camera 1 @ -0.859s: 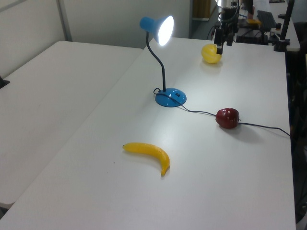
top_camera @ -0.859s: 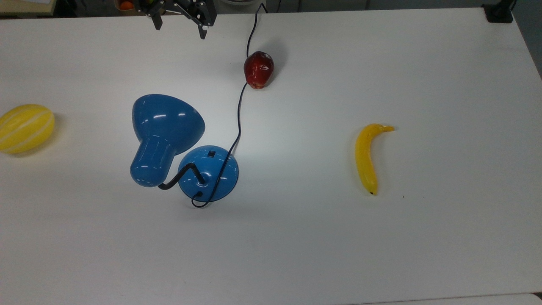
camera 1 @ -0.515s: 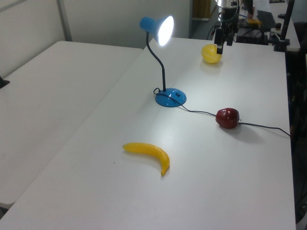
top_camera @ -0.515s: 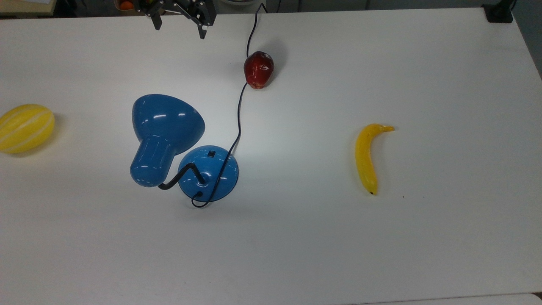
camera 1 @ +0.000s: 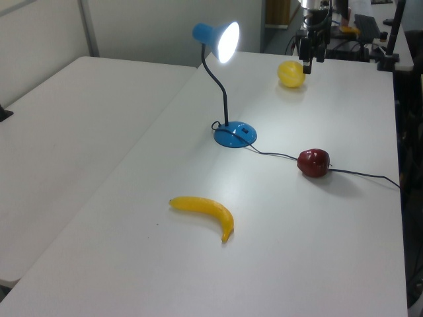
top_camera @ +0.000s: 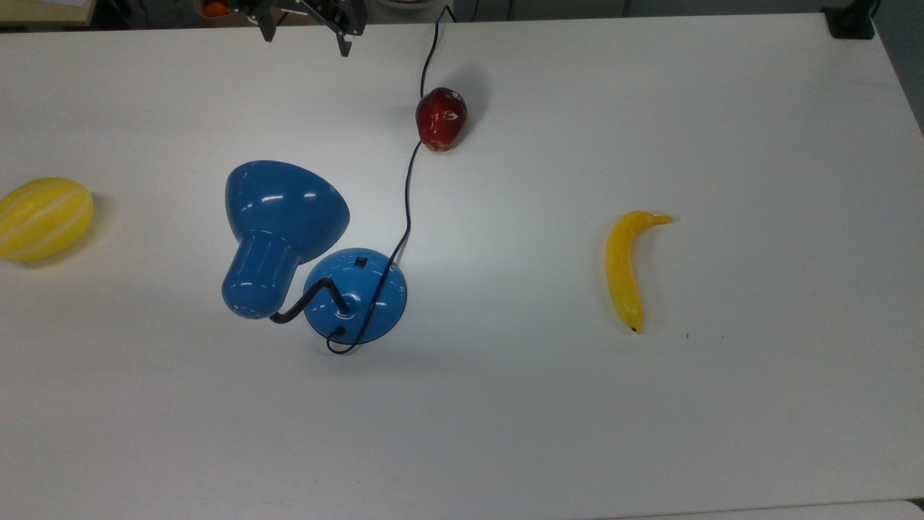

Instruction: Turn off lamp

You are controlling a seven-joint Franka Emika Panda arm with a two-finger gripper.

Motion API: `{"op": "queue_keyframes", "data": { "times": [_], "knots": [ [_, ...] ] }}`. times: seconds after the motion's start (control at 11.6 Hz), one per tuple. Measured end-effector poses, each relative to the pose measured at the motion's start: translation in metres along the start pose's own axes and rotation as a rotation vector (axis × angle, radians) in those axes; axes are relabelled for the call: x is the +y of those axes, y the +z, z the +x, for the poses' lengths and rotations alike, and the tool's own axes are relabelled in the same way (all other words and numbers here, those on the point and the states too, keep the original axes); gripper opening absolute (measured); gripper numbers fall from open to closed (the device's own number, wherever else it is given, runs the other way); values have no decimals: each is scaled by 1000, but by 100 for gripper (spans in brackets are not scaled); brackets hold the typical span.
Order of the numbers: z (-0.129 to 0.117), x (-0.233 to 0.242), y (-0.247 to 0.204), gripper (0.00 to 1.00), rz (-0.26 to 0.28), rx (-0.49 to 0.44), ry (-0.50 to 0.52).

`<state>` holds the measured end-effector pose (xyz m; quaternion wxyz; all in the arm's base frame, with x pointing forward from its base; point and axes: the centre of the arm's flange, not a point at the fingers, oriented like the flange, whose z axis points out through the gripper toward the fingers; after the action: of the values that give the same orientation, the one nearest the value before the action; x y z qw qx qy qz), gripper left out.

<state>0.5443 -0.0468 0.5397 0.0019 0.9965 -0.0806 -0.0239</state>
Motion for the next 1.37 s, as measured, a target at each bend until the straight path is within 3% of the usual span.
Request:
{"op": "queue_keyframes", "data": {
  "times": [0.34,0.43,0.69,1.03,1.12,1.37],
  "knots": [
    [1,3,-6,95,9,8,5],
    [1,3,-6,89,17,8,-7],
    [1,-1,-6,53,56,8,-78],
    [7,-2,-9,7,66,59,-111],
    [11,-2,-9,1,65,85,-111],
    [29,-4,3,1,63,140,-106]
  ]
}}
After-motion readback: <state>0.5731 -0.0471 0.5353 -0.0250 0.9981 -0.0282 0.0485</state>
